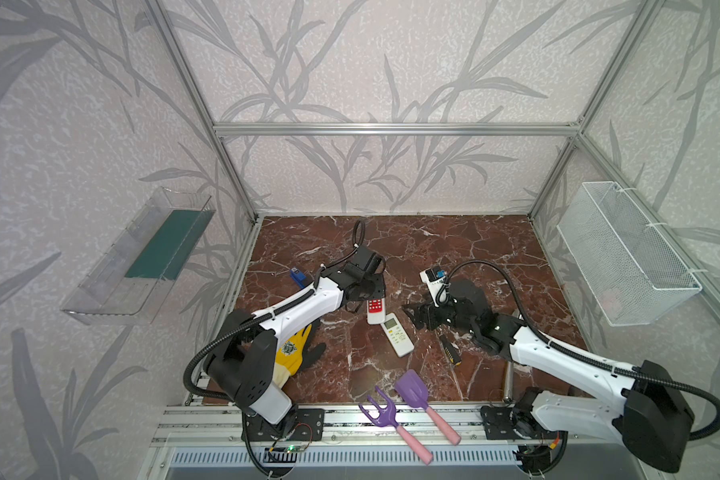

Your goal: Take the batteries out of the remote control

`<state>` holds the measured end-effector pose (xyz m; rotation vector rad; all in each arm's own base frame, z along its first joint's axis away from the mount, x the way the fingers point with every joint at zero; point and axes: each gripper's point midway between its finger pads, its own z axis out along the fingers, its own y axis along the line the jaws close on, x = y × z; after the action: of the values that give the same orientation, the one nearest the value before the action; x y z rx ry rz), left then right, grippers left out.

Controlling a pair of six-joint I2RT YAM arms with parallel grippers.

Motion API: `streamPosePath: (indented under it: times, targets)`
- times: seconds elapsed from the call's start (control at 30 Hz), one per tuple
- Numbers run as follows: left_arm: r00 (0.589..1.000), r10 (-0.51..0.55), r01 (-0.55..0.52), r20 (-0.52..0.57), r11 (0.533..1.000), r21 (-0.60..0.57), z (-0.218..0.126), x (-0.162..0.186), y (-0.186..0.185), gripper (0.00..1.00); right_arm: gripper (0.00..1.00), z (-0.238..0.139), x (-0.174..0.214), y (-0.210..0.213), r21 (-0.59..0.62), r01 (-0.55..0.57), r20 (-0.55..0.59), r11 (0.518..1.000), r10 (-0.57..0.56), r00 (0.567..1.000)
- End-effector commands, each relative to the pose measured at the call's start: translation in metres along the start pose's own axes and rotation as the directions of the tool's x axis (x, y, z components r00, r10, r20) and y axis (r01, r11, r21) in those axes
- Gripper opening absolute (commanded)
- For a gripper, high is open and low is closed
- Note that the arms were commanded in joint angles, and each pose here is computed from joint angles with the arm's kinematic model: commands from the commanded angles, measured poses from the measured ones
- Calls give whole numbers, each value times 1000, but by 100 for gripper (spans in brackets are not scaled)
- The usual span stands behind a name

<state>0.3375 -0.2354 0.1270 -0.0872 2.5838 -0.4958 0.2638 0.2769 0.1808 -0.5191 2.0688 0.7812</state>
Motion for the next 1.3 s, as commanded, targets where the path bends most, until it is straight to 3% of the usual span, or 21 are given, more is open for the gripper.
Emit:
streamPosePath:
  times: [0.0,0.33,0.53,0.77,1.17,1.2,1.27]
  targets:
    - [995,-61,48,81,987,155,-20,-18,-29,31,78,7,-20,16,-77,-49,75,996,55,996]
    - [978,-122,75,167,962,261,-43,-35,-45,31,55,33,-18,31,-149,-95,25,984,100,995]
    - [976,-132,80,174,957,279,-43,-38,-47,31,51,45,-18,37,-171,-107,10,979,111,994]
    - [968,-140,75,209,954,289,-50,-43,-48,31,39,54,-19,37,-174,-115,13,978,119,993]
    - [957,-160,84,243,951,298,-58,-49,-47,32,16,60,-17,42,-135,-33,5,990,34,999]
    - [957,-161,84,241,951,299,-58,-48,-47,34,15,60,-16,42,-125,-18,6,992,19,1000]
    - [957,-159,78,242,946,313,-58,-48,-49,56,12,59,-17,40,-94,37,13,995,-36,999]
